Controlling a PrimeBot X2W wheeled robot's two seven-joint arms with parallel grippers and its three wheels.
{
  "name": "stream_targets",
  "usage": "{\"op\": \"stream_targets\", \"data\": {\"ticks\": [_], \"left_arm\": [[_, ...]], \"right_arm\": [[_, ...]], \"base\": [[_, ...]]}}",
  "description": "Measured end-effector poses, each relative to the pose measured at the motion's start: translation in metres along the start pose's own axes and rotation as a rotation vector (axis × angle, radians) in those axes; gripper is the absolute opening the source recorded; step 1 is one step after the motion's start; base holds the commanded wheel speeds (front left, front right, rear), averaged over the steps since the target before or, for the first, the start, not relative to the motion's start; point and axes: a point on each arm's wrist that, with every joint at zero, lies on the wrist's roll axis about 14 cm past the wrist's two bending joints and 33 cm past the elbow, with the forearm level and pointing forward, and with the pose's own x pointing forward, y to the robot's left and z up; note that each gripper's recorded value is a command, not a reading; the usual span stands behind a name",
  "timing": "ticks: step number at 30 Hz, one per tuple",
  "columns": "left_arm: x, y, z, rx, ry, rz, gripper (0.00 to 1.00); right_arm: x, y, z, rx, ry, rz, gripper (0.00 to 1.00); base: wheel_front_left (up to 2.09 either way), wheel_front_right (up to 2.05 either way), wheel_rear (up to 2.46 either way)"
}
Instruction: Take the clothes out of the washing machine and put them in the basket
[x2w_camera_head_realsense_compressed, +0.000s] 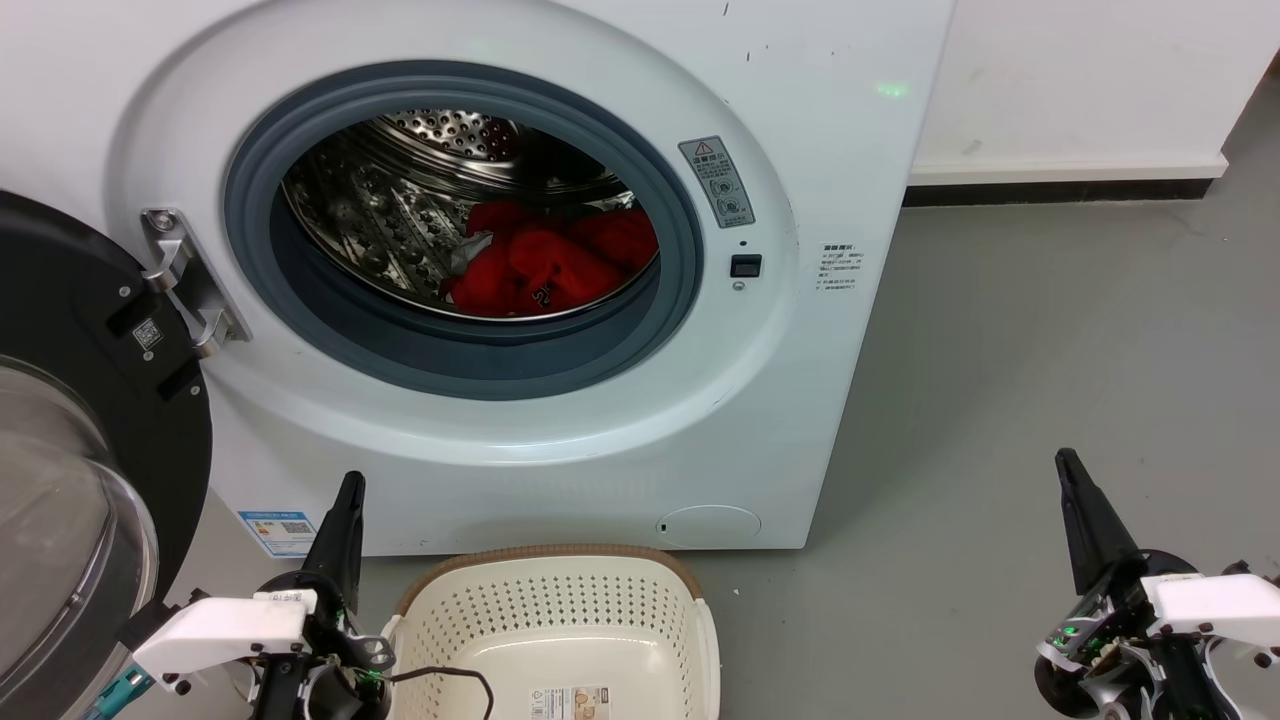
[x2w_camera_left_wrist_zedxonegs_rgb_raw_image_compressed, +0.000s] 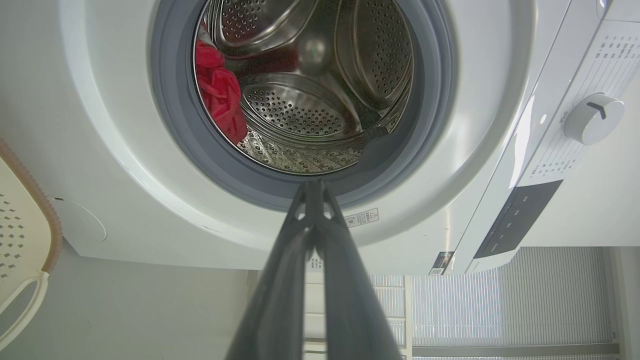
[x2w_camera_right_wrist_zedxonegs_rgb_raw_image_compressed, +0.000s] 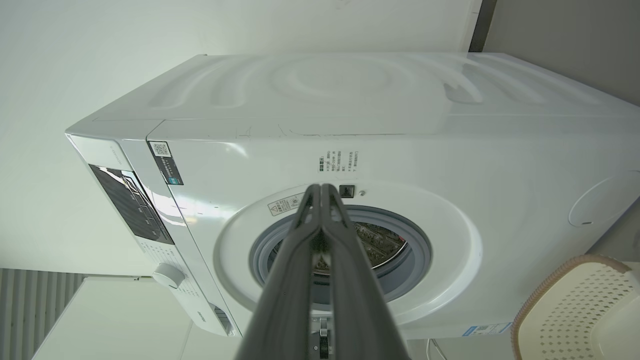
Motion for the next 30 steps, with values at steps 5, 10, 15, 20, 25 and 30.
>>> {"op": "stream_targets", "data": {"ticks": [5,10,15,20,25,30], "left_arm": [[0.0,0.0,0.0,0.0,0.0,0.0,0.0],[0.0,0.0,0.0,0.0,0.0,0.0,0.0],[0.0,0.0,0.0,0.0,0.0,0.0,0.0],[0.0,0.0,0.0,0.0,0.0,0.0,0.0],[-0.001,0.002,0.0,-0.001,0.001,0.005,1.0],[-0.013,0.03,-0.001,-0.008,-0.002,0.09,1.0]], "right_arm": [[0.0,0.0,0.0,0.0,0.0,0.0,0.0],[0.0,0.0,0.0,0.0,0.0,0.0,0.0],[0.0,0.0,0.0,0.0,0.0,0.0,0.0],[0.0,0.0,0.0,0.0,0.0,0.0,0.0],[-0.001,-0.002,0.0,0.0,0.0,-0.005,1.0],[-0.013,-0.028,0.0,0.009,-0.005,-0.083,1.0]], "base": [[0.0,0.0,0.0],[0.0,0.0,0.0],[0.0,0.0,0.0],[0.0,0.0,0.0],[0.0,0.0,0.0],[0.0,0.0,0.0]]}}
